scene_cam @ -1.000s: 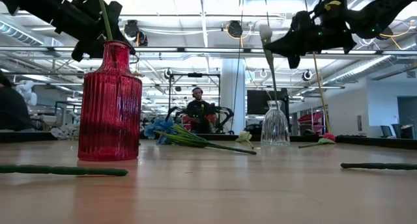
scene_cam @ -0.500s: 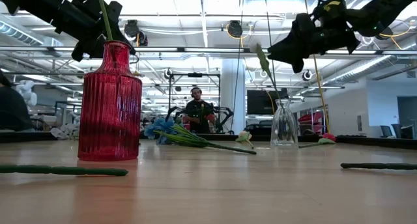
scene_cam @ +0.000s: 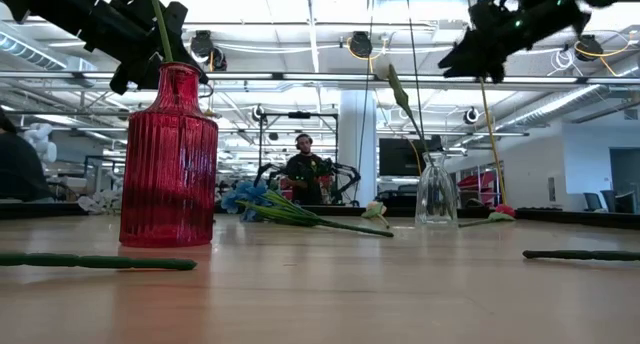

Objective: Sort flowers into vase by color
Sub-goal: Put the top blue flowers into the red vase

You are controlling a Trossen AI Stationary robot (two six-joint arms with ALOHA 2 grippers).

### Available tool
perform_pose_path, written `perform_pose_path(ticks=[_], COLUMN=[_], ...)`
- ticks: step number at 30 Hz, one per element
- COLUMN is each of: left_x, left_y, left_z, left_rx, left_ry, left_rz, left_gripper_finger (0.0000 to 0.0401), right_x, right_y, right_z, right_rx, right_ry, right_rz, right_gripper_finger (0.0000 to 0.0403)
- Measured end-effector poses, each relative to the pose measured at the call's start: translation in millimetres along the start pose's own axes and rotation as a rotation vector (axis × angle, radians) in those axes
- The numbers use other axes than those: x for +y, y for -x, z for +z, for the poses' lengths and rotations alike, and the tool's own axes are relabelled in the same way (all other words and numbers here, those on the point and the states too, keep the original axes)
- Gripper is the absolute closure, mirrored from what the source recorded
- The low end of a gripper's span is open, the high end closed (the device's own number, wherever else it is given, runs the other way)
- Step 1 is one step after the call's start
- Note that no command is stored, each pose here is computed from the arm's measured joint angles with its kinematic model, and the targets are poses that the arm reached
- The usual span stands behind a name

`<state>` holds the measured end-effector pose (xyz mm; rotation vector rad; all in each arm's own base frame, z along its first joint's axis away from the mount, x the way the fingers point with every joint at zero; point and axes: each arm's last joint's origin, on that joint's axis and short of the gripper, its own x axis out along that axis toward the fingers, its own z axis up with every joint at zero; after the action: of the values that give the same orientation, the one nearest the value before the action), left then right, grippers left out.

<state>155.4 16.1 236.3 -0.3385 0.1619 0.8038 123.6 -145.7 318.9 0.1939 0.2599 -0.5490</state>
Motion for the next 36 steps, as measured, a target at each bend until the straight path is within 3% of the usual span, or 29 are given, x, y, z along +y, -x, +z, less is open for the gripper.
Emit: perform_pose_path(ticks=[5, 9, 13, 17, 25, 36], left_x=[0.2, 1.5, 4.4, 5.6, 6.3, 15.7], left_y=[0.0, -0.8, -3.1, -6.5, -14.3, -21.3], left_z=[0.1, 0.8, 2.1, 1.0, -11.4, -21.4], left_rx=[-0.003, -0.012, -0.019, 0.006, 0.107, 0.277], left_ry=[0.053, 0.062, 0.115, 0.191, 0.150, 0.249], left_rz=[0.006, 0.024, 0.047, 0.040, 0.071, 0.083], left_gripper_finger=[0.0221, 0.0221, 0.0221, 0.0221, 0.0221, 0.0221], right_x=[4.3, 8.3, 12.9, 15.3, 16.4, 15.2], right_y=[21.5, 33.9, 39.5, 42.1, 42.3, 42.7], right_z=[11.0, 12.5, 6.5, -0.6, -1.5, -1.6], right_rx=[0.203, 0.332, 0.432, 0.506, 0.509, 0.489], right_ry=[-0.138, -0.261, -0.321, -0.347, -0.395, -0.477], right_rz=[-0.145, -0.188, -0.198, -0.286, -0.312, -0.379], right_gripper_finger=[0.0267, 0.0301, 0.0348, 0.0395, 0.0389, 0.0402])
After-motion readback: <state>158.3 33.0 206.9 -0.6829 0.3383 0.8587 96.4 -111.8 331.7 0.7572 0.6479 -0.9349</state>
